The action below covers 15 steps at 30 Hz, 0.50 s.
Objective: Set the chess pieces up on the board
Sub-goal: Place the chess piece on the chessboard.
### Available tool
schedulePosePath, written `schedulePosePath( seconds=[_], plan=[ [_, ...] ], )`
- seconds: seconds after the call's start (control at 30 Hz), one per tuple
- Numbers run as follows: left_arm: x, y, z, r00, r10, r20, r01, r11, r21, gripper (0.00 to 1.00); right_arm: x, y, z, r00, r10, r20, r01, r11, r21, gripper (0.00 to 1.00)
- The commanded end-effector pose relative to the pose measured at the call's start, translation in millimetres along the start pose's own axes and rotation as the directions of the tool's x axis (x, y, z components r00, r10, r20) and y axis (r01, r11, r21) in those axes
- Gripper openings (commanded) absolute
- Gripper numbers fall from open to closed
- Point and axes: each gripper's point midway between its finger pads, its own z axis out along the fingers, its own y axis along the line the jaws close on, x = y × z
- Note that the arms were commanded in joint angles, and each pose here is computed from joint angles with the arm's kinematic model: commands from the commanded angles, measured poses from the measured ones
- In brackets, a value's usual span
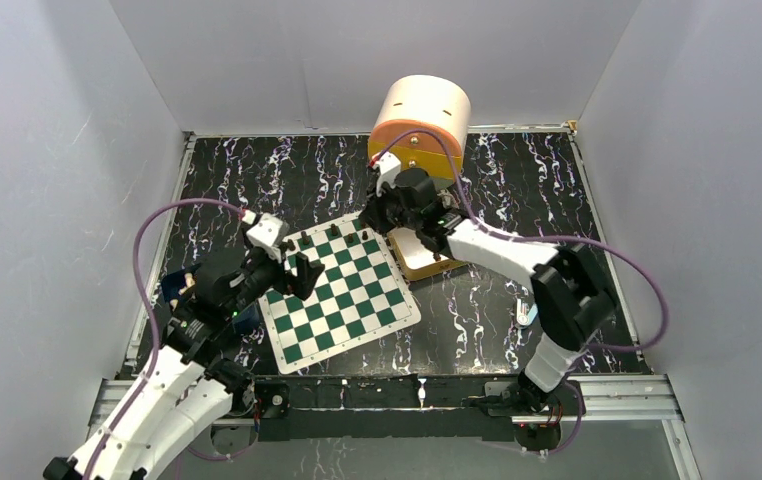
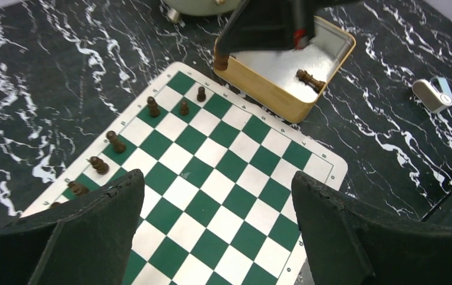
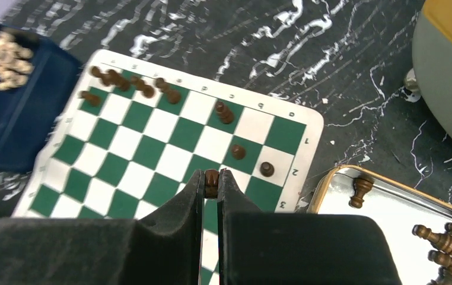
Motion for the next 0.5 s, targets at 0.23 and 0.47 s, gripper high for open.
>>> schedulePosePath(
  seconds=[0.23,0.47],
  plan=[
    [-34,38,-46,0.985,0.039,0.166,0.003,0.969,-0.247,0.91,-19,-27,87,0.991,-0.096,0.097,0.081,0.986,0.146,0.11],
    [-38,50,-60,0.979,0.050,0.200,0.017,0.947,-0.321,0.91,-5,-32,118,0.990,-0.113,0.079,0.098,0.980,0.172,0.13]
  ],
)
